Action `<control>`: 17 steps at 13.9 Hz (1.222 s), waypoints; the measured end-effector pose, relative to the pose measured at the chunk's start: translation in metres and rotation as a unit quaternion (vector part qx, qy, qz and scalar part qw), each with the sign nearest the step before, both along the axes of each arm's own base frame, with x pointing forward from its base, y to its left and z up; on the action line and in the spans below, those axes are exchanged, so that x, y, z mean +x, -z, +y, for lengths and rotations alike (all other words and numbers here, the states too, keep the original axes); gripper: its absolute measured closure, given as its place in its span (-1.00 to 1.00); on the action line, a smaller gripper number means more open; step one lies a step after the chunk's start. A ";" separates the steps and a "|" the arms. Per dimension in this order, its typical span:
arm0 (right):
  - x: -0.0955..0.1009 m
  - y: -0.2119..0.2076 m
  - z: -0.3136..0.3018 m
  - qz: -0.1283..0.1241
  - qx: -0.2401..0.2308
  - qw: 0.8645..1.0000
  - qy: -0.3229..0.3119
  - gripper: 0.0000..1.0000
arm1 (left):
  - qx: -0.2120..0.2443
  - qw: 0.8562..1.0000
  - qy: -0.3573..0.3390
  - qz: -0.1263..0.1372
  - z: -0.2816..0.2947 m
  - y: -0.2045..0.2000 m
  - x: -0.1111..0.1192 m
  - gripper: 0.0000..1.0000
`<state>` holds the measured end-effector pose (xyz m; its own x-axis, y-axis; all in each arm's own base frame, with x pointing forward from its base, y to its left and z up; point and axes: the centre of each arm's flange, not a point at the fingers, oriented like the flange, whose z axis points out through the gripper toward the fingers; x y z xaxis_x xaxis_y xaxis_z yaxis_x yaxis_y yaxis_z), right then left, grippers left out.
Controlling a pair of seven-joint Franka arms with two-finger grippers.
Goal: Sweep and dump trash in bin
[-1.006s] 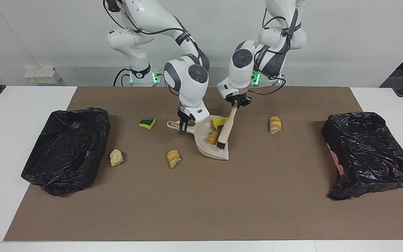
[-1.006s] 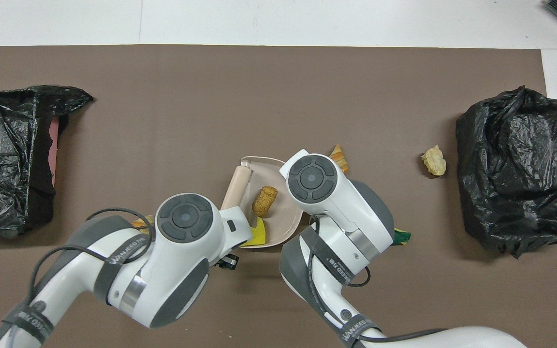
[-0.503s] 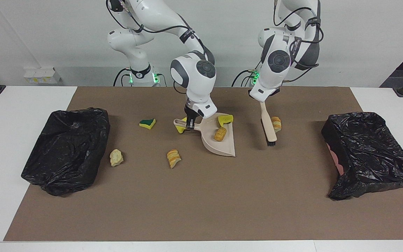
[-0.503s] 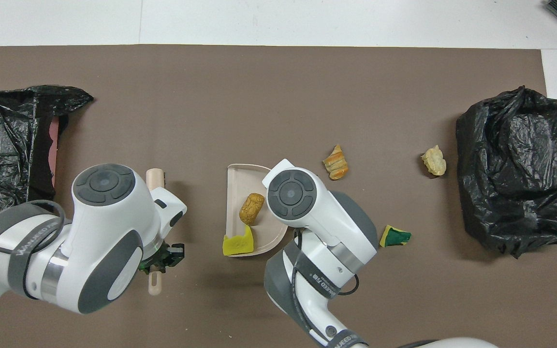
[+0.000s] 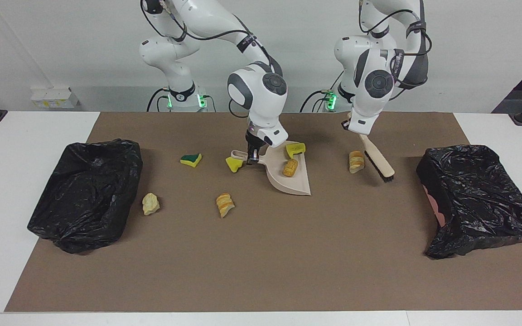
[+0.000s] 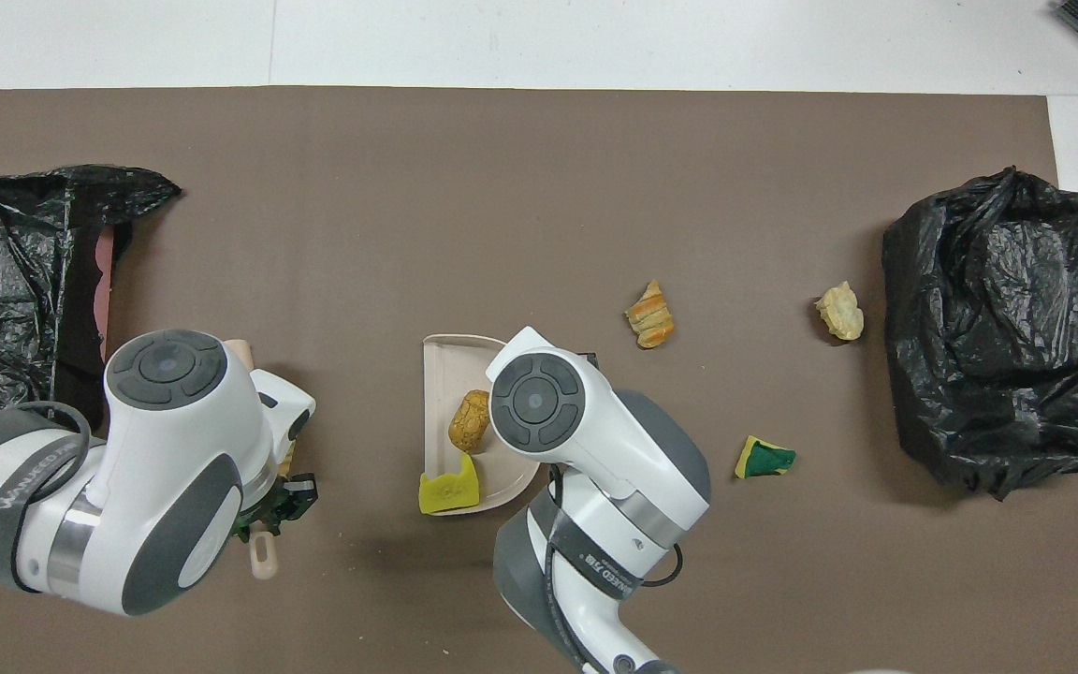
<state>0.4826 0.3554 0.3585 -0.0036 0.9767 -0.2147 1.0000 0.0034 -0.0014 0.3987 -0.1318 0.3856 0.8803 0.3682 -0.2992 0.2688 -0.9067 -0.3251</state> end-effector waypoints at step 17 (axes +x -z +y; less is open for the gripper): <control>0.018 0.009 -0.025 -0.010 0.011 1.000 0.022 0.37 | -0.124 0.979 0.119 -0.107 -0.140 0.052 -0.017 0.44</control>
